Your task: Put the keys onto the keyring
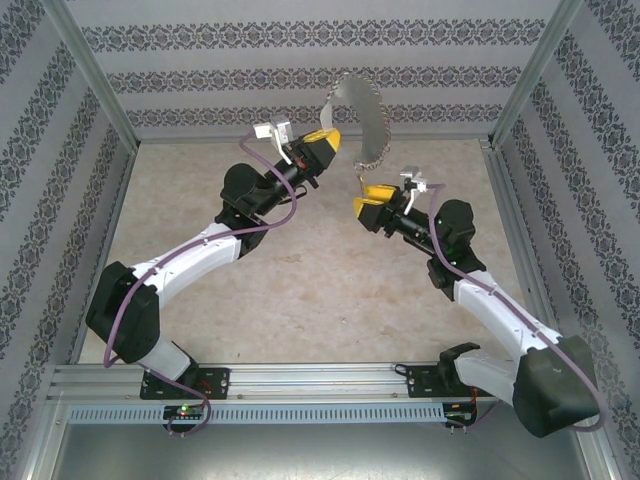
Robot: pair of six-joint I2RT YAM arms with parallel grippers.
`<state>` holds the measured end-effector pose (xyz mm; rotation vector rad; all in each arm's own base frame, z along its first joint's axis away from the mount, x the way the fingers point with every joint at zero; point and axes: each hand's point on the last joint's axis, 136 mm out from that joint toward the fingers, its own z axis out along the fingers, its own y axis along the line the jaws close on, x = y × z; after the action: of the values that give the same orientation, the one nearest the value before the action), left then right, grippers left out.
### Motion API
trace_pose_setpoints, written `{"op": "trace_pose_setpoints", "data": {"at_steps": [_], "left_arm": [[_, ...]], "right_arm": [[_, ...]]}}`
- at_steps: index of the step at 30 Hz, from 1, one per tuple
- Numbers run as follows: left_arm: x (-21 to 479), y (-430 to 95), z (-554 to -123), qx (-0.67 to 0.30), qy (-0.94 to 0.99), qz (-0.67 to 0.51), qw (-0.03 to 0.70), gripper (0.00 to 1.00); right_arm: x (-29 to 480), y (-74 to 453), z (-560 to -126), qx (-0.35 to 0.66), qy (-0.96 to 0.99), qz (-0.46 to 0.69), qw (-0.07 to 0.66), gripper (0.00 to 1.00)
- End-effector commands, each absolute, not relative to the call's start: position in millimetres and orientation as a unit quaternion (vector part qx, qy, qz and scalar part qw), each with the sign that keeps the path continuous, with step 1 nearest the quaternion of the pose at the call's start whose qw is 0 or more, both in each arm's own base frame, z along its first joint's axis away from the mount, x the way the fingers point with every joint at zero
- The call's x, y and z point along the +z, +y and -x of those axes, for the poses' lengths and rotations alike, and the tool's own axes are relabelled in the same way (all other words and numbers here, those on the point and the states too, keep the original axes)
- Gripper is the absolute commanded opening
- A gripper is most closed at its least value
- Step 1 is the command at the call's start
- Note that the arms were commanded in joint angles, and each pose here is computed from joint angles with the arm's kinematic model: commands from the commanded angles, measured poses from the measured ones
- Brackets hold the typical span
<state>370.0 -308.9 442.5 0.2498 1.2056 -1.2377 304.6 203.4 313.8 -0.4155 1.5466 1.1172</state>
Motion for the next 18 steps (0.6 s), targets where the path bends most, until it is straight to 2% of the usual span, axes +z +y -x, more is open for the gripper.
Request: {"op": "trace_pose_setpoints", "data": {"at_steps": [1,12,18], "left_arm": [[444,-310,-359,-0.548,0.515,-0.107,0.65,0.0],[382,-323,-340,-0.525,0.565,-0.119,0.625,0.0],[341,-333,-322,-0.521,0.596,-0.128,0.598,0.0]], "right_arm": [[318,186,-300,0.449,0.659,0.16,0.581,0.62],[299,112,-288,0.367,0.702,0.024,0.61,0.62],[289,97,-288,0.349,0.715,-0.013,0.606,0.63]]}}
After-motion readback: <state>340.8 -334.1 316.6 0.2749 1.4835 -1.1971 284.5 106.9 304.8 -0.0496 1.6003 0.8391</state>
